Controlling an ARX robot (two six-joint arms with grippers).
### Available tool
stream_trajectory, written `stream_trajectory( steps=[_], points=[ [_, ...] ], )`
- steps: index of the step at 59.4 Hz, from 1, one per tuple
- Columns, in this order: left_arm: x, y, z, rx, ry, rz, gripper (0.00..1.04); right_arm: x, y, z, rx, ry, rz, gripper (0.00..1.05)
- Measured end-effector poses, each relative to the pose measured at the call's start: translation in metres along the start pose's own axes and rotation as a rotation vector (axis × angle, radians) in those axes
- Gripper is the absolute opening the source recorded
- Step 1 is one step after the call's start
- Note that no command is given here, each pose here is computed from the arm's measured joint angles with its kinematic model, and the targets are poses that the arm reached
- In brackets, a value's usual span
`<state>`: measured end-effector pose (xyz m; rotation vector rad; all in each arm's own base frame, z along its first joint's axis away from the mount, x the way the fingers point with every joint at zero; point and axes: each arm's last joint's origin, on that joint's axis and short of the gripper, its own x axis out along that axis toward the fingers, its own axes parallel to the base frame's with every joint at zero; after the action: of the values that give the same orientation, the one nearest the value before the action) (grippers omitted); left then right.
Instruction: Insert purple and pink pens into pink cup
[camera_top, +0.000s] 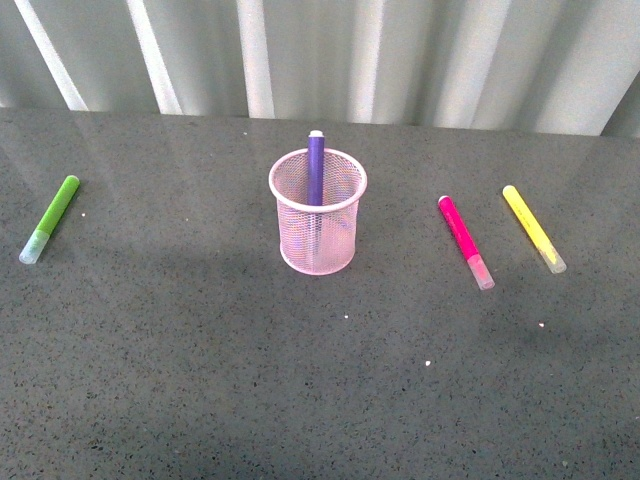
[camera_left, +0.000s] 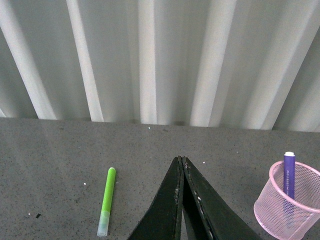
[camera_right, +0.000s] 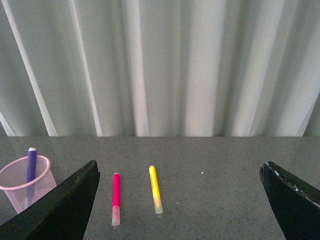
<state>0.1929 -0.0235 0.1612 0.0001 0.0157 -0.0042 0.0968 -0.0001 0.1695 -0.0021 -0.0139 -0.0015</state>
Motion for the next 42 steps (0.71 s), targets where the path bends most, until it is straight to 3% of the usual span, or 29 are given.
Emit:
stream_trajectory(
  steps=[25,42],
  points=[
    [-0.038,0.022,0.001,-0.002,-0.002,0.001,0.04,0.000,0.000,0.000,0.000,0.000,0.000,0.98],
    [-0.055,0.023,0.007,-0.002,-0.023,0.005,0.04,0.000,0.000,0.000,0.000,0.000,0.000,0.98]
  ],
)
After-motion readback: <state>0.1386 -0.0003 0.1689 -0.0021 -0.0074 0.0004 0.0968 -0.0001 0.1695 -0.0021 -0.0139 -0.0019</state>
